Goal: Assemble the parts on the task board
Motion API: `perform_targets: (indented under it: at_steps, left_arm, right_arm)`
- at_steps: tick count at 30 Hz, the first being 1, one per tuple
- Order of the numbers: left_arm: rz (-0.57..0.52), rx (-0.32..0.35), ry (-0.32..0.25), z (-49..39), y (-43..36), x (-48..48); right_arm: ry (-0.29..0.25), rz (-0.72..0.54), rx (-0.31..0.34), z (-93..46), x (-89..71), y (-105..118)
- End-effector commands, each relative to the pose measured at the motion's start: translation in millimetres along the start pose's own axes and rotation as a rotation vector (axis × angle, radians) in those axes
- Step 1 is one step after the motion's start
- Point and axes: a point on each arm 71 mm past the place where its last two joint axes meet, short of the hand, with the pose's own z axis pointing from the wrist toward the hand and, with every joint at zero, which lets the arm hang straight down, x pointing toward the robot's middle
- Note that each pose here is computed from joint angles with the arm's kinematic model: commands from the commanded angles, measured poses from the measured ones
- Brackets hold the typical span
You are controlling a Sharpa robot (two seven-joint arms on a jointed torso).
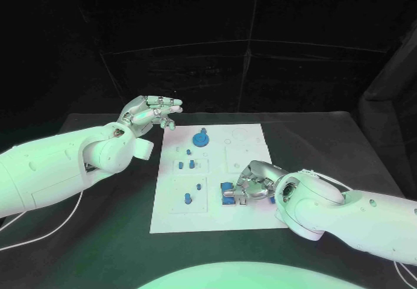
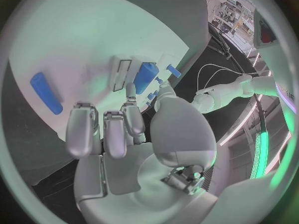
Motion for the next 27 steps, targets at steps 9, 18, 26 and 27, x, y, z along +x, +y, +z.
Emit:
perform_targets:
  at_steps: [9, 18, 26, 27]
  left_arm:
    - [-0.007, 0.004, 0.009, -0.4, -1.5, 0.3]
    - [-0.007, 0.003, 0.009, -0.6, -1.5, 0.2]
    - [-0.007, 0.002, 0.008, -1.1, -1.6, -0.3]
    - [-0.007, 0.002, 0.008, -1.1, -1.6, -0.4]
  right_arm:
    - [0.007, -0.059, -0.083, -3.3, -0.5, 6.0]
    - [-0.002, -0.062, -0.081, -0.1, -0.4, 6.4]
    - [-0.019, -0.068, -0.071, 3.0, -1.2, 5.3]
    - [-0.023, -0.068, -0.070, 3.3, -1.6, 5.0]
